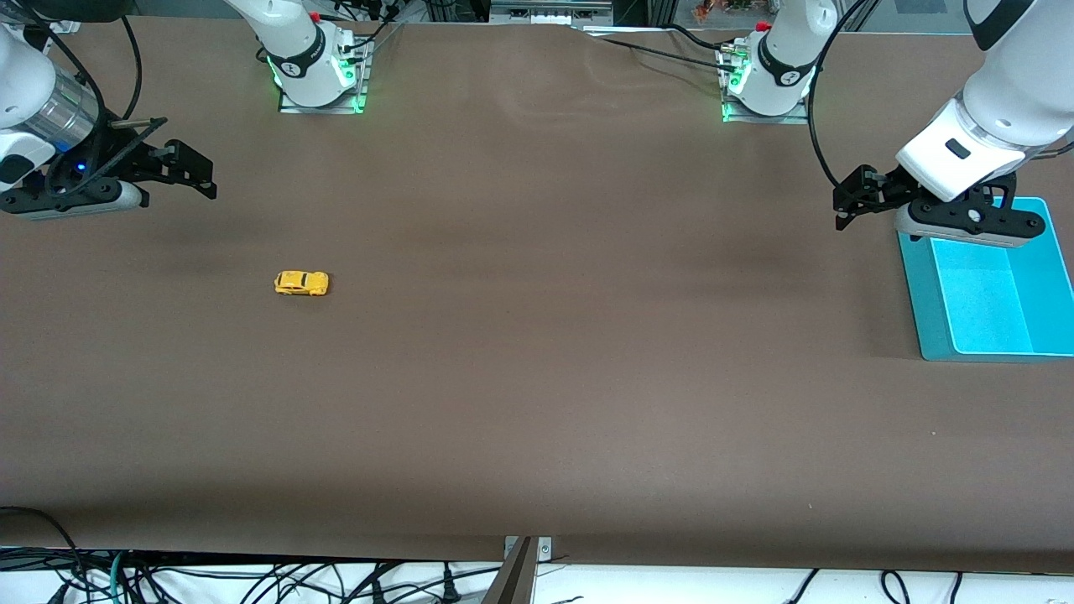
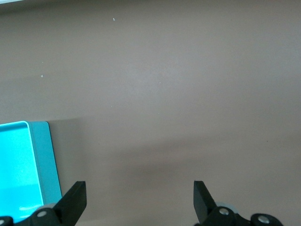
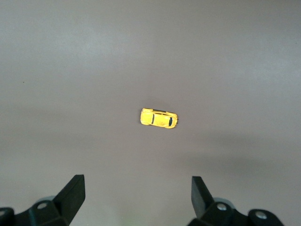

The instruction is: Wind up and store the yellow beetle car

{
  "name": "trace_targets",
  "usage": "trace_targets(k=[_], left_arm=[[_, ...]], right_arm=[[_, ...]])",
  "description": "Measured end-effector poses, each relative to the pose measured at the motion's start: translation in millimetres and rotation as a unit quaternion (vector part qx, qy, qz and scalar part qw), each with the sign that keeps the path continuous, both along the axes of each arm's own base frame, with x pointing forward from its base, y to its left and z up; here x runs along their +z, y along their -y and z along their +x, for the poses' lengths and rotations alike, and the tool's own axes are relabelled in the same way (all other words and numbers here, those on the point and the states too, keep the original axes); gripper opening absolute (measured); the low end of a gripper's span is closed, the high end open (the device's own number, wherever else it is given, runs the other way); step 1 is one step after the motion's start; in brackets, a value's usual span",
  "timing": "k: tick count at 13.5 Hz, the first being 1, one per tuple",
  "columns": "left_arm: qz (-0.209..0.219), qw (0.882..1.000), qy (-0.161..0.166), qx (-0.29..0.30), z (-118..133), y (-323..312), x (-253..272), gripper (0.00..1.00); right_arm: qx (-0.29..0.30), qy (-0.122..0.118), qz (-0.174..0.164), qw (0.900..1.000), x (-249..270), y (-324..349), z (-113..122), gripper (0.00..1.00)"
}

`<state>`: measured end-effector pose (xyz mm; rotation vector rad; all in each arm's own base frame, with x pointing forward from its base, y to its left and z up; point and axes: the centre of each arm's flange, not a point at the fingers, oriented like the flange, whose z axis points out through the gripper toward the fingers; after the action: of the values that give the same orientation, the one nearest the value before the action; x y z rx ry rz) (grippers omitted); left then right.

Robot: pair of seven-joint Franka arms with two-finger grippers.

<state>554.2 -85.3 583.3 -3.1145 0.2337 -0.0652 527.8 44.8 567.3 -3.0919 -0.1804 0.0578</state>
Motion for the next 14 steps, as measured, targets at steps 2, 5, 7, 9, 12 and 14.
trace_targets(k=[2,5,7,9,12,14], left_arm=[[0.000,1.000,0.000,0.000,0.0,0.0,0.0,1.00],[0.000,1.000,0.000,0.000,0.0,0.0,-0.1,1.00],[0.000,1.000,0.000,0.000,0.1,0.0,-0.3,1.00],[0.000,1.000,0.000,0.000,0.1,0.0,-0.3,1.00],[0.000,1.000,0.000,0.000,0.1,0.0,-0.2,1.00],[0.000,1.000,0.000,0.000,0.1,0.0,-0.2,1.00]], right_arm=[[0.000,-0.004,0.000,1.000,-0.6,0.3,-0.9,1.00],[-0.001,-0.009,-0.001,1.000,-1.3,1.1,-1.9,1.00],[-0.005,-0.009,0.000,1.000,-1.1,5.7,-1.5,1.00],[-0.007,-0.009,0.000,1.000,-1.2,8.2,-1.5,1.00],[-0.008,-0.013,0.000,1.000,-1.7,8.5,-2.2,1.00],[-0.008,-0.013,0.000,1.000,-1.8,8.5,-2.3,1.00]])
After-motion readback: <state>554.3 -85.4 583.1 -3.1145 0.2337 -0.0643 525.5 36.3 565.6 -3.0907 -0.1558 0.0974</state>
